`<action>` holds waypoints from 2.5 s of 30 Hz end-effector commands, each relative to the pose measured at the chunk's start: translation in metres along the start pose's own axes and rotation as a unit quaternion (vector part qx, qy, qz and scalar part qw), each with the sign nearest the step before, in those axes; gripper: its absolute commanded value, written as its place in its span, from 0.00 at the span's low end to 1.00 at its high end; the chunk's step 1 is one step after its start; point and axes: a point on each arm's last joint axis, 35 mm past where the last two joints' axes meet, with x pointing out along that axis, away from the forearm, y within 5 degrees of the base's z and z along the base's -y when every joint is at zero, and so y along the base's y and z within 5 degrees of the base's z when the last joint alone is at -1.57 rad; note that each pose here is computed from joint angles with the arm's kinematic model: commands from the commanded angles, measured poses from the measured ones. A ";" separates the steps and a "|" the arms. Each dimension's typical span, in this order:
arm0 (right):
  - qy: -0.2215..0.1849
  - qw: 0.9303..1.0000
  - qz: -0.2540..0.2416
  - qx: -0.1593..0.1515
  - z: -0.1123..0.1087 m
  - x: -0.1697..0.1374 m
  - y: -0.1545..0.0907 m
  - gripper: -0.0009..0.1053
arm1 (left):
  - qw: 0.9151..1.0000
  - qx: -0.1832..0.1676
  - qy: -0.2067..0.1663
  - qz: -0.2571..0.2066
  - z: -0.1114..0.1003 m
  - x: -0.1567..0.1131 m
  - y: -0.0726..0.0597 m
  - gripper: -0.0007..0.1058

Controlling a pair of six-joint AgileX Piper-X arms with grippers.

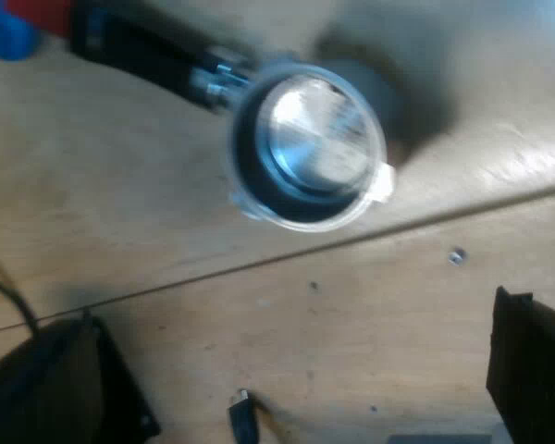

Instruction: Put the handle in the coffee machine

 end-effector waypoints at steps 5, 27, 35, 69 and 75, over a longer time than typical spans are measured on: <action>-0.022 1.000 -0.017 0.006 0.000 0.014 0.003 0.82 | 1.000 0.009 -0.010 -0.004 0.002 -0.001 -0.001 0.76; 0.019 0.996 -0.052 0.067 0.034 0.053 0.015 0.82 | 0.999 0.015 -0.018 -0.036 0.000 0.007 0.002 0.76; 0.042 0.995 -0.065 0.064 0.032 0.072 0.015 0.82 | 0.999 0.031 -0.028 -0.017 0.004 0.007 0.004 0.76; 0.024 0.988 -0.111 0.105 0.033 0.103 0.006 0.82 | 0.999 0.027 -0.028 -0.017 0.004 0.007 0.004 0.76; 0.026 0.989 -0.108 0.095 0.032 0.103 0.006 0.82 | 0.999 0.027 -0.028 -0.017 0.004 0.007 0.004 0.76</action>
